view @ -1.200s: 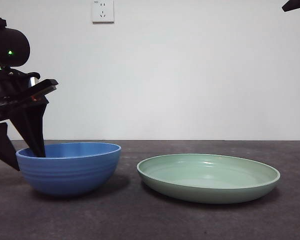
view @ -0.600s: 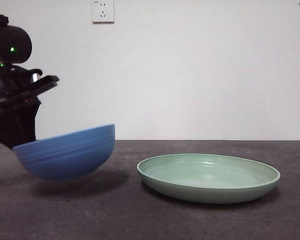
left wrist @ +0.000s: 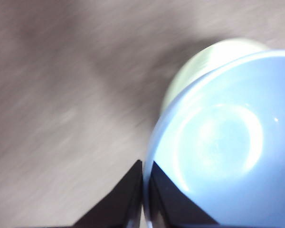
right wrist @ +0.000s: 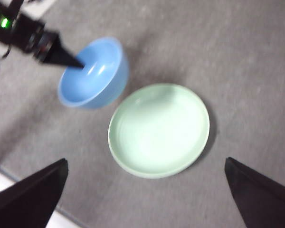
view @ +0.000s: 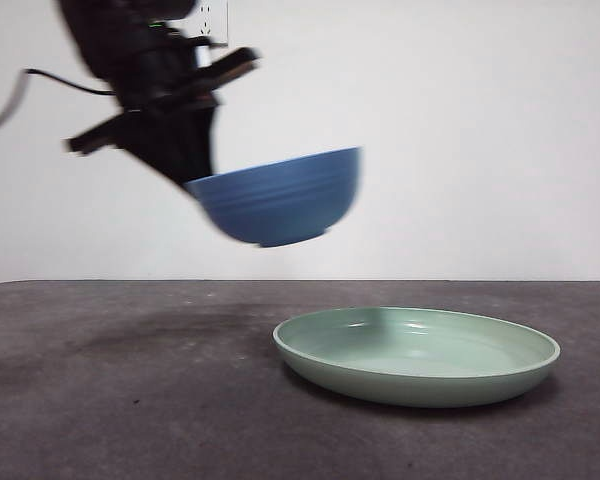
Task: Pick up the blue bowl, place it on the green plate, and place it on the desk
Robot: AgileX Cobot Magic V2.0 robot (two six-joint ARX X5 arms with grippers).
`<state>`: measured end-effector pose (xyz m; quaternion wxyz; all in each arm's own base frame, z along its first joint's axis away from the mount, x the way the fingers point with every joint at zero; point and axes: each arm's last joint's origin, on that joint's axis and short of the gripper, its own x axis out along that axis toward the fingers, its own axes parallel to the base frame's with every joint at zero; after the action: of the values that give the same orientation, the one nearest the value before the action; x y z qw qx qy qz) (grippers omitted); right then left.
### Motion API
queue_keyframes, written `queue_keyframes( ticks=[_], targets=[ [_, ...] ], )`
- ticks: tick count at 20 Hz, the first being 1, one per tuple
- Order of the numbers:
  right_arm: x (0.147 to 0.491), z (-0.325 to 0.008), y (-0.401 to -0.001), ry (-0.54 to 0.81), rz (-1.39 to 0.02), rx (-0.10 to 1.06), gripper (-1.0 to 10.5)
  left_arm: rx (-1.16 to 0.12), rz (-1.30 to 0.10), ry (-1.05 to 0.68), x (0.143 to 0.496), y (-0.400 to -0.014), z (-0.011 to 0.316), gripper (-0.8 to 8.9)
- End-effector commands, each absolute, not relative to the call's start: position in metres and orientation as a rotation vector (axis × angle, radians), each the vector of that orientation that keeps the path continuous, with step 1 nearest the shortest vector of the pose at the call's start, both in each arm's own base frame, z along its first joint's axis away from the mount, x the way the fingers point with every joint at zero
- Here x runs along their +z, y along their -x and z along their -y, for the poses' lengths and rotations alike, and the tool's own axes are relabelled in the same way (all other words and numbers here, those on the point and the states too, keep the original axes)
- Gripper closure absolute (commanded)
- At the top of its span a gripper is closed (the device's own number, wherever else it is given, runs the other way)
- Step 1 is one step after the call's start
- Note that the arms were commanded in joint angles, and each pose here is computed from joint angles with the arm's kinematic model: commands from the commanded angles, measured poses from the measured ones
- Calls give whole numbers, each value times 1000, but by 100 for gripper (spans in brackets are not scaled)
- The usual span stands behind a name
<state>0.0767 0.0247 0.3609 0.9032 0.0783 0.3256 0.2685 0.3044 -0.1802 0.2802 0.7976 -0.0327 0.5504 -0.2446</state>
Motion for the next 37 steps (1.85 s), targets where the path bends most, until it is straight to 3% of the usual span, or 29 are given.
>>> queue_keyframes(
  ticks=[1,5,10,17,27,30,37],
  targets=[
    [364,-23,-67,-129,-661,559,361,-555,-1229,40,271,-313,212,805],
    [362,-20,-53,-123,-667,535,361,-574,-1263,-66,247,-319,256,805],
    [359,-19,-47,-117,-694,510,361,-577,-1304,-125,218,-321,283,805],
    [359,-19,-47,-119,-694,512,361,-574,-1249,-157,209,-317,301,805],
    [360,-19,-47,-119,-688,514,361,-561,-1274,-172,207,-315,300,787],
    [360,-19,-47,-120,-687,515,361,-566,-1256,-164,208,-317,301,616],
    [360,-19,-47,-123,-688,516,361,-573,-1217,-158,232,-328,296,99]
  ],
)
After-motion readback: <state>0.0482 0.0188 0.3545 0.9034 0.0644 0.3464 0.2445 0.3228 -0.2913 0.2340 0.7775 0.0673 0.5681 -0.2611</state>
